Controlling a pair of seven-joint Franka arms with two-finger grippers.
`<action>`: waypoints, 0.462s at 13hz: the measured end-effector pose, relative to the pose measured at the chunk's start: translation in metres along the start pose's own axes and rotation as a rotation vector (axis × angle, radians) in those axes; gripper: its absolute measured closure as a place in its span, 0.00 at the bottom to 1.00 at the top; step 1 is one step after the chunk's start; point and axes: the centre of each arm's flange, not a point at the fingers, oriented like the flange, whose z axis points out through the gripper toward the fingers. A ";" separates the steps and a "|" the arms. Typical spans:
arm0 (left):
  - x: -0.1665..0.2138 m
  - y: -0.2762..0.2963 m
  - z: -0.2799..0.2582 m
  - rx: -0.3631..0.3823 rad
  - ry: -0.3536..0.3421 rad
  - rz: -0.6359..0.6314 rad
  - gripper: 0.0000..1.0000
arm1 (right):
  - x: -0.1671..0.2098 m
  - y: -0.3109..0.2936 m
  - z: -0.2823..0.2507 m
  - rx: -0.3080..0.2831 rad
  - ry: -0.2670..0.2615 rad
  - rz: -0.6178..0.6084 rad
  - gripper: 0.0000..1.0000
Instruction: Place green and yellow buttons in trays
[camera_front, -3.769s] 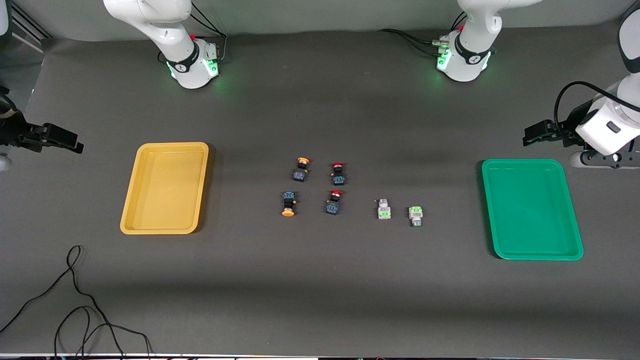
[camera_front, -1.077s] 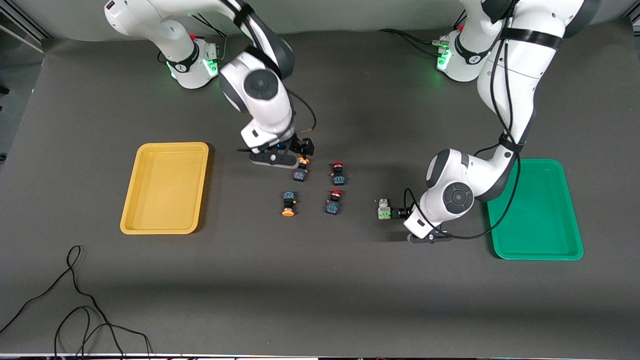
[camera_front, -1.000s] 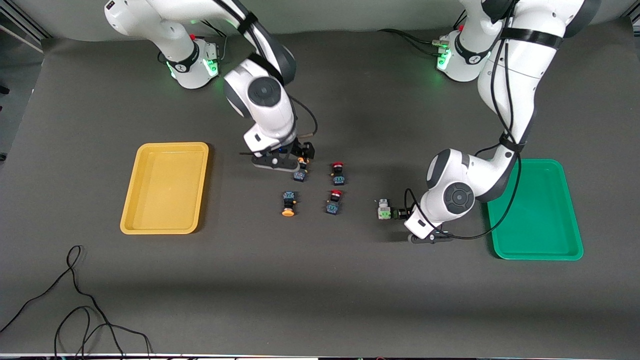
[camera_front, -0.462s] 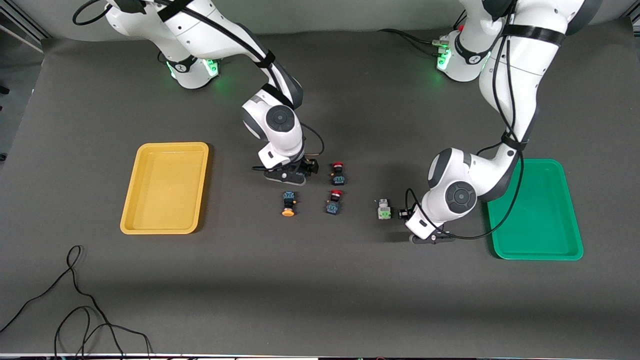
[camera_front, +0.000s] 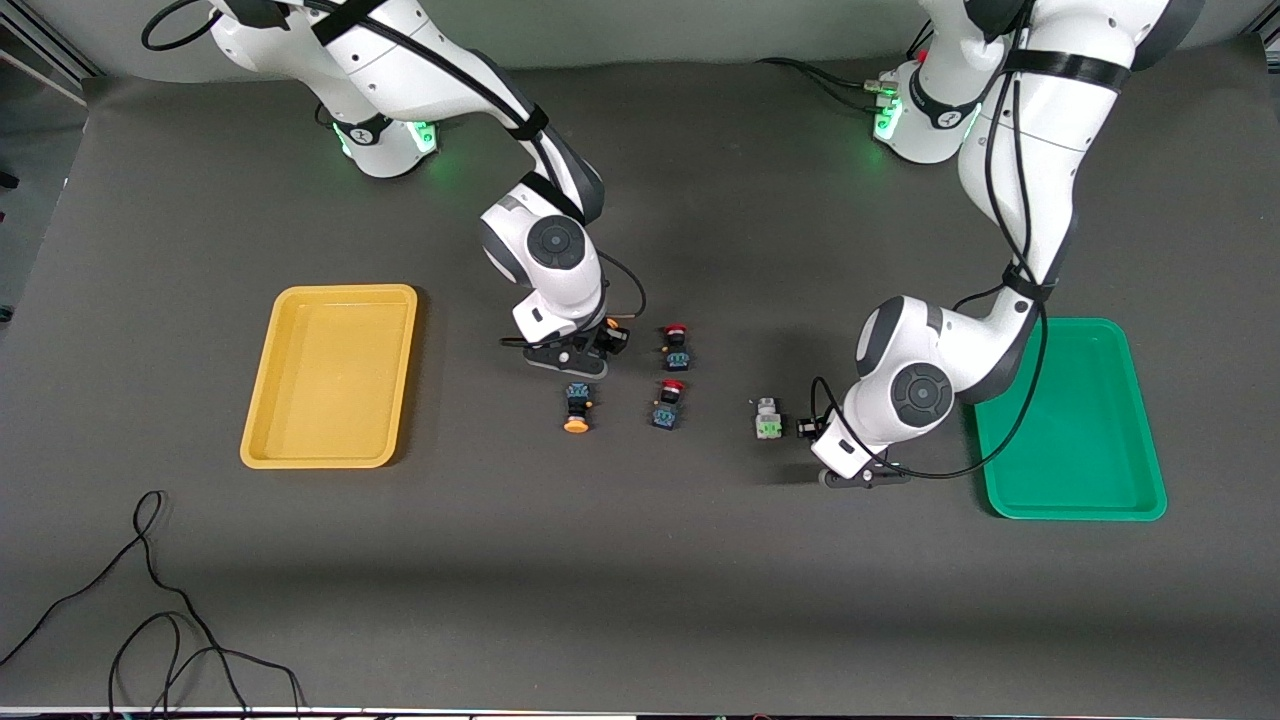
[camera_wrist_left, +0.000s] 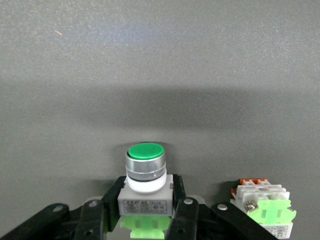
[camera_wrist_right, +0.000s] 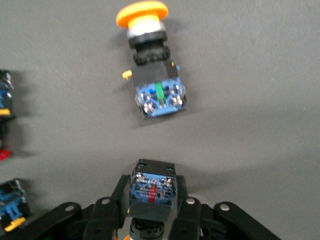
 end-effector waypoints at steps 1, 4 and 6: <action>0.000 0.000 0.000 0.001 -0.001 -0.002 0.57 | 0.006 0.000 -0.003 0.007 0.006 0.007 0.60; 0.000 -0.003 -0.010 0.018 -0.030 -0.007 0.57 | 0.013 -0.004 -0.015 -0.002 0.003 0.014 0.60; -0.001 -0.005 -0.033 0.033 -0.046 -0.009 0.57 | 0.024 -0.013 -0.052 -0.065 -0.029 0.018 0.60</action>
